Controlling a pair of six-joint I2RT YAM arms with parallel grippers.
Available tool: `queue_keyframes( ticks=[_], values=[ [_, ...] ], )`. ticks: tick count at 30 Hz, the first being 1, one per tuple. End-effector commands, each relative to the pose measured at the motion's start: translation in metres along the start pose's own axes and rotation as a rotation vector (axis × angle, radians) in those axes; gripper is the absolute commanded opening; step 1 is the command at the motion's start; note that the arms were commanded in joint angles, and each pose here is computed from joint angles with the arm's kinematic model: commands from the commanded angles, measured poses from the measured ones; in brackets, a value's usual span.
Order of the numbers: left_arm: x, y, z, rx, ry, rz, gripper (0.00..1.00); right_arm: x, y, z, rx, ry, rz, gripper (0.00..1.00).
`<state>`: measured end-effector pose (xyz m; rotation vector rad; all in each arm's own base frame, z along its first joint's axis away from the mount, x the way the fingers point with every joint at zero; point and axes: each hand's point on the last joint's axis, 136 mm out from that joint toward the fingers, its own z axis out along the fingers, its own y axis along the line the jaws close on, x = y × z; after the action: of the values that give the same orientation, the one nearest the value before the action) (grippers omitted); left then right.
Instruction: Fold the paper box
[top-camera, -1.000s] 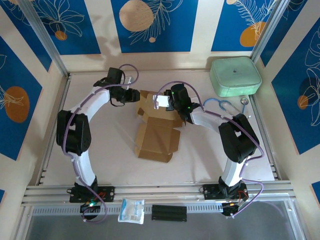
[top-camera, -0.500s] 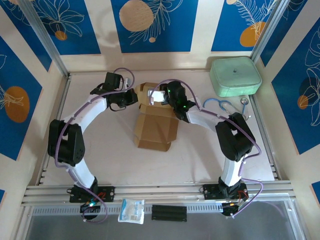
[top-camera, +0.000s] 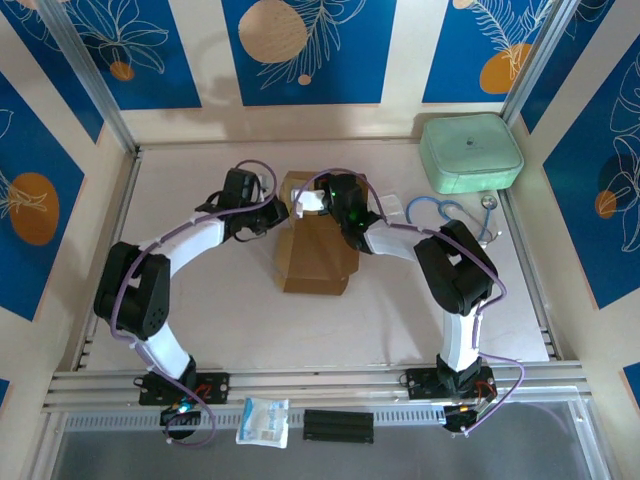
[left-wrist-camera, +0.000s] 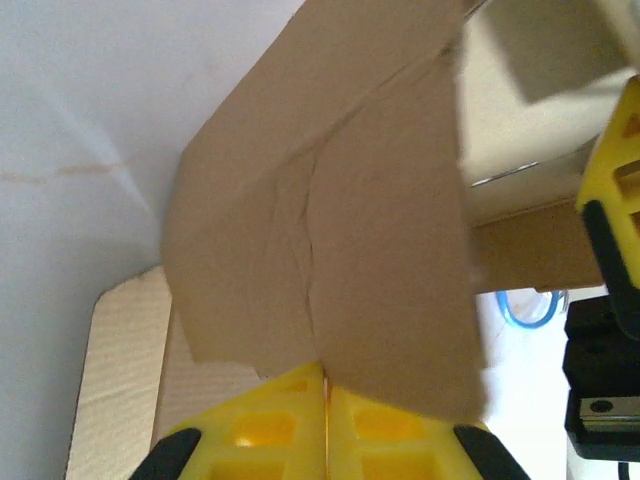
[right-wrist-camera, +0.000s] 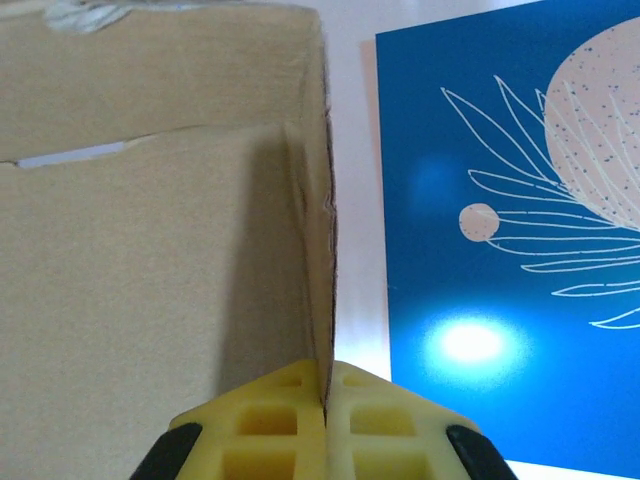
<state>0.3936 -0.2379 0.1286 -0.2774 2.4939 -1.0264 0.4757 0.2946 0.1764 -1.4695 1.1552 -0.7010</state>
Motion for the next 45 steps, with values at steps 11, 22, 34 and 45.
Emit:
queue_keyframes(
  ticks=[11,22,34,45],
  values=[
    [0.028,-0.008,0.001,0.073,0.031,0.055,0.18,0.013,0.025,-0.011,0.063,-0.002,-0.072,0.00],
    [-0.058,0.011,-0.105,-0.414,-0.058,0.451,0.47,0.003,0.008,-0.019,0.076,-0.031,-0.092,0.00],
    [-0.085,-0.018,-0.046,-0.265,0.065,0.408,0.52,-0.002,0.015,-0.020,0.056,-0.034,-0.093,0.00],
    [-0.081,-0.002,-0.019,-0.246,0.118,0.309,0.20,-0.006,0.007,-0.018,0.074,-0.029,-0.097,0.00]
  ],
)
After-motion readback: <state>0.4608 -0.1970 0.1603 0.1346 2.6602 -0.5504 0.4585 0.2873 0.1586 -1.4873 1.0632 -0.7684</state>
